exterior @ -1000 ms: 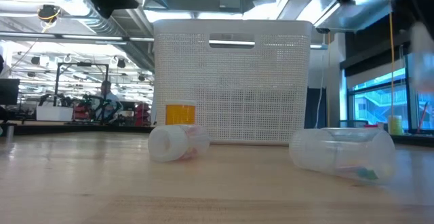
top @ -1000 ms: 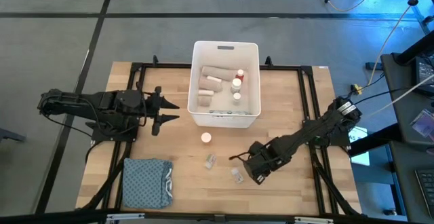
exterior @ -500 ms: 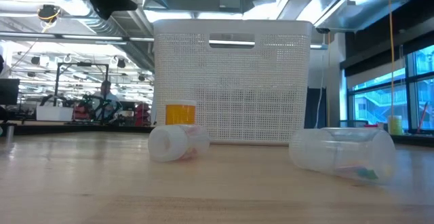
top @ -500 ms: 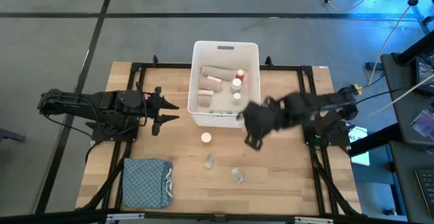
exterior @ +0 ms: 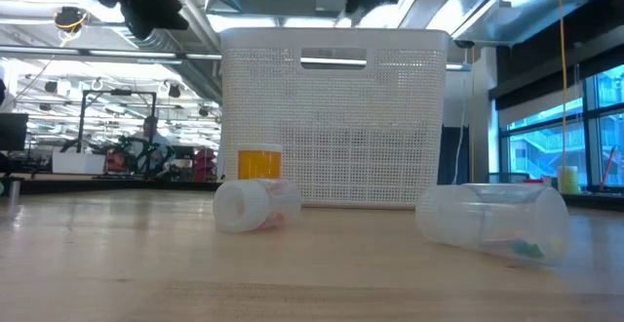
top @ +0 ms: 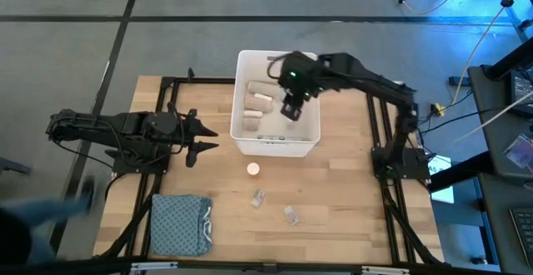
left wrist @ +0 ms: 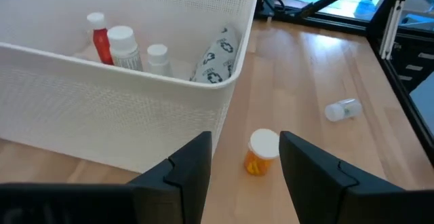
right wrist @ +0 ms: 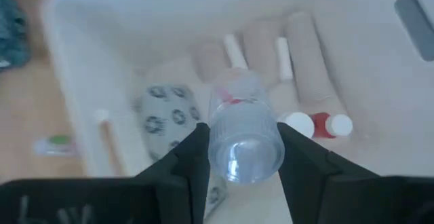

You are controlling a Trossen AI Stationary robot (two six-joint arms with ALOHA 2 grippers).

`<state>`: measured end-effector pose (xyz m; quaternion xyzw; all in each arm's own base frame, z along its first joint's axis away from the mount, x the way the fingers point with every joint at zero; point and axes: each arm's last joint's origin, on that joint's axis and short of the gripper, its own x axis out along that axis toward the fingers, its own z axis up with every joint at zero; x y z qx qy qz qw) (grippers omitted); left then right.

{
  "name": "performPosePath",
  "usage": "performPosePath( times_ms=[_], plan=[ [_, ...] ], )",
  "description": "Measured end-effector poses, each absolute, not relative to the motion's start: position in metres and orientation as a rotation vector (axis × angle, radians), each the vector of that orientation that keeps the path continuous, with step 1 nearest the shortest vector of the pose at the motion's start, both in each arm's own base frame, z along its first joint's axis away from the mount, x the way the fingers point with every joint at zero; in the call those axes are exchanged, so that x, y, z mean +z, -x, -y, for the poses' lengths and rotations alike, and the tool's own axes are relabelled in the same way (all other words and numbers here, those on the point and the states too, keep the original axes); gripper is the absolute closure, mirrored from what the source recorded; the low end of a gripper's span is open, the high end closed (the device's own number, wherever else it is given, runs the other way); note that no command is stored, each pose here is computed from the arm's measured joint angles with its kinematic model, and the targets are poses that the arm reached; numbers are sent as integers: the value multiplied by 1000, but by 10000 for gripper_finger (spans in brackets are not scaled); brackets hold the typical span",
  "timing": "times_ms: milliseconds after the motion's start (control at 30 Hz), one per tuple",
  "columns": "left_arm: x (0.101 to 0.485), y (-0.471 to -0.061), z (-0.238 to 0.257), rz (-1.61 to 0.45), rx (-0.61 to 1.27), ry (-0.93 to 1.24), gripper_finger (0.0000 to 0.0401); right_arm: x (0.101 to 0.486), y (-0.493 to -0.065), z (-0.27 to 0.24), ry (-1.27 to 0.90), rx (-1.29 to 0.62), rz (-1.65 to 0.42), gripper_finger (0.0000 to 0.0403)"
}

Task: Pick & place medical supplies in basket/bin
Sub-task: Put the right transparent pill bottle into the white bin

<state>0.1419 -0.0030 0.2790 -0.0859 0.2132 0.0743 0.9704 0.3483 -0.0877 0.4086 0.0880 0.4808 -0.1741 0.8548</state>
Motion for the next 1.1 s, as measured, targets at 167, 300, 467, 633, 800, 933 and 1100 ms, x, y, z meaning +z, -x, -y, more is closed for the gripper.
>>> performPosePath(
  times_ms=[167, 300, 467, 633, 800, 933, 1100],
  plan=[
    [277, -141, 3, -453, 153, 173, 235, 365, -372, 126, -203, -351, -1148, 267],
    [276, -140, 3, -468, 154, 171, 235, 328, -386, 143, -254, -299, -1275, 267],
    [276, -140, 3, -469, 154, 171, 235, 286, -399, 152, -297, -285, -1427, 267],
    [276, -140, 3, -469, 154, 170, 235, 255, -410, 156, -314, -280, -1508, 267],
    [276, -140, 3, -469, 154, 170, 235, 230, -419, 160, -328, -281, -1553, 267],
    [276, -140, 3, -469, 154, 168, 235, 214, -424, 161, -335, -277, -1586, 267],
    [276, -140, 3, -470, 154, 168, 235, 198, -427, 163, -340, -273, -1614, 267]
  ],
)
